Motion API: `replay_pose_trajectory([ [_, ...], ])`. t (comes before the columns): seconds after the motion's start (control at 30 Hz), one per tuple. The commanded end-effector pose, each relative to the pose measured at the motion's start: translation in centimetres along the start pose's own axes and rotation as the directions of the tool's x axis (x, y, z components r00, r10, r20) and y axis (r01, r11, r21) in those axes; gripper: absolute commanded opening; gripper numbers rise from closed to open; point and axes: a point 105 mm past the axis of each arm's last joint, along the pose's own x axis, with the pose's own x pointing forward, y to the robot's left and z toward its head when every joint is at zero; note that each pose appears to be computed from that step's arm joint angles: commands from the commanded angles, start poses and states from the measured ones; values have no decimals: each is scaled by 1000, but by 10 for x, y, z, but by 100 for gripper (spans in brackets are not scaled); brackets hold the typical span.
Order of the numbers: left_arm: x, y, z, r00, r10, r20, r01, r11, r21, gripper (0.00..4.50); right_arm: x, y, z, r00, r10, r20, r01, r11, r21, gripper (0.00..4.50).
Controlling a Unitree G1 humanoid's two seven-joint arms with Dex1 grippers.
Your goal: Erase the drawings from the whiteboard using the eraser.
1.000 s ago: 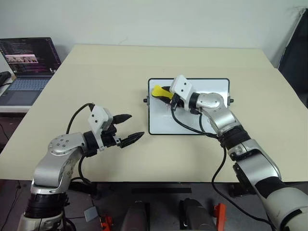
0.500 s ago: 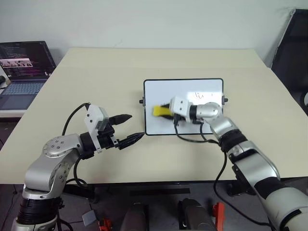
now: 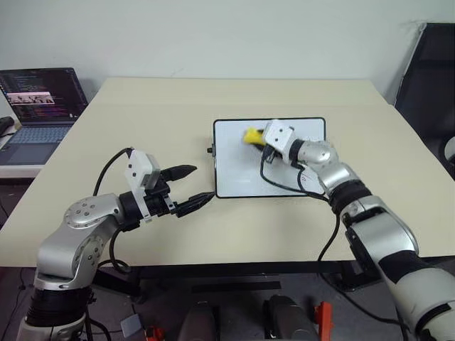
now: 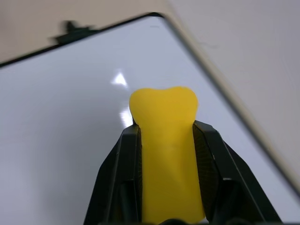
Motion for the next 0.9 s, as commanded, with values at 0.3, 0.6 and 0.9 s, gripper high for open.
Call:
replay_pose_trajectory([
  [0.3, 5, 0, 10, 1000, -23, 20, 22, 999, 35, 450, -13, 86, -22, 924, 382, 4, -382, 924, 25, 112],
  [0.6, 14, 2, 13, 998, -51, 28, 50, 998, 41, 450, -37, 54, 0, 926, 361, 114, -373, 919, 126, 112],
  [0.9, 24, 8, 30, 994, -97, 55, 92, 991, 94, 450, -153, -35, 54, 967, 199, 159, -229, 952, 205, 112],
])
